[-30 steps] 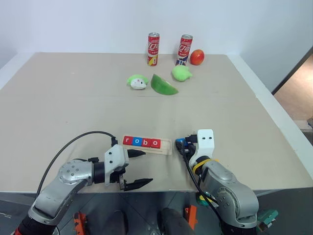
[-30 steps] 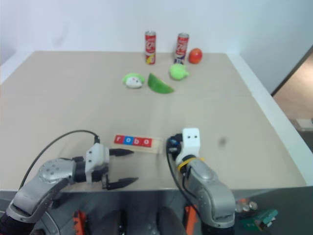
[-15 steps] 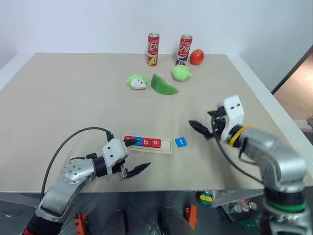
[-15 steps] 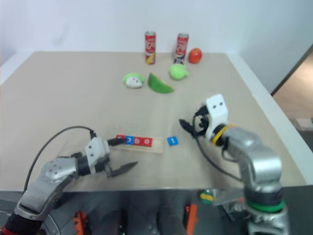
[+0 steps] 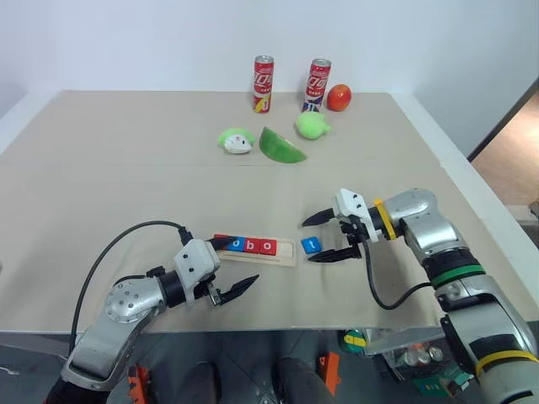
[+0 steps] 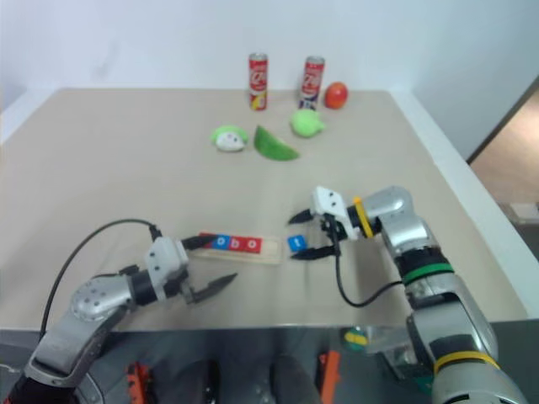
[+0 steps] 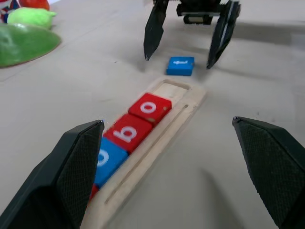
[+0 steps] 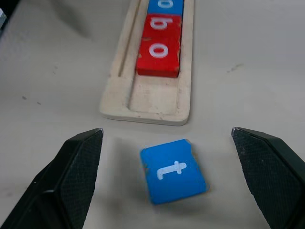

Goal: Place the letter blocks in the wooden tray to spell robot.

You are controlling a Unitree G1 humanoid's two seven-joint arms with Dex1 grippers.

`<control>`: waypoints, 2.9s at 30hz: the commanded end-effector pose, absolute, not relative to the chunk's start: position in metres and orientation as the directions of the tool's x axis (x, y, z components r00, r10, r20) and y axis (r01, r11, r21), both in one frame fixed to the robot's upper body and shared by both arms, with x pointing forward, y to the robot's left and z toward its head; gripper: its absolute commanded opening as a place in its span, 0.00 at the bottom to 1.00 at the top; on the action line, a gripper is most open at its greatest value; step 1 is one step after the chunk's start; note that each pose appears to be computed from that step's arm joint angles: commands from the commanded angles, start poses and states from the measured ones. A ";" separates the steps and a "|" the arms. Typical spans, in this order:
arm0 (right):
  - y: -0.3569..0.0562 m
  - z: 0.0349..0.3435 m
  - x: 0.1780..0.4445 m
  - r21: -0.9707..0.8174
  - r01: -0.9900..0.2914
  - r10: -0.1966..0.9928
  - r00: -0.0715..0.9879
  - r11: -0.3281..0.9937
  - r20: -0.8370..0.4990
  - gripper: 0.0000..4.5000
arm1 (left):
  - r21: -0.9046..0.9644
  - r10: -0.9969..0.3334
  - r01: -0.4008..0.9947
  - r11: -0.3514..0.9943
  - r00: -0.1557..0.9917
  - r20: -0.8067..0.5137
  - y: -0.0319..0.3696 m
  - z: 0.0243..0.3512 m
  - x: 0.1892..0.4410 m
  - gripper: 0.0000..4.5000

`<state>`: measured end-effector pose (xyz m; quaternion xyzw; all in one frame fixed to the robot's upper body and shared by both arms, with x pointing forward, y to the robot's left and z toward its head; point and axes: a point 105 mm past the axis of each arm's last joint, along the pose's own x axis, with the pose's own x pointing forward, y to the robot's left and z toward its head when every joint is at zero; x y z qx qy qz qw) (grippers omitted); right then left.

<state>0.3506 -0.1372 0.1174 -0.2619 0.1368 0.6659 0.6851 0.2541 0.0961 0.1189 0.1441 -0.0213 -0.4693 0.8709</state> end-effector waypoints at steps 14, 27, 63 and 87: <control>-0.152 0.108 0.341 -0.113 -0.988 0.879 0.145 0.105 -0.453 0.94 | 0.290 -0.829 0.813 0.505 0.550 -0.100 0.098 0.124 0.249 1.00; -0.159 0.100 0.327 -0.122 -0.976 0.861 0.217 0.181 -0.460 0.94 | 0.283 -0.848 0.833 0.476 0.520 -0.103 0.094 0.124 0.253 1.00; -0.153 0.109 0.326 -0.183 -0.860 0.789 0.509 0.475 -0.344 0.81 | 0.289 -0.839 0.827 0.482 0.531 -0.120 0.096 0.121 0.252 1.00; -0.156 0.144 0.335 -0.235 -0.831 0.780 0.556 0.505 -0.287 0.26 | 0.297 -0.836 0.825 0.481 0.533 -0.128 0.098 0.118 0.255 1.00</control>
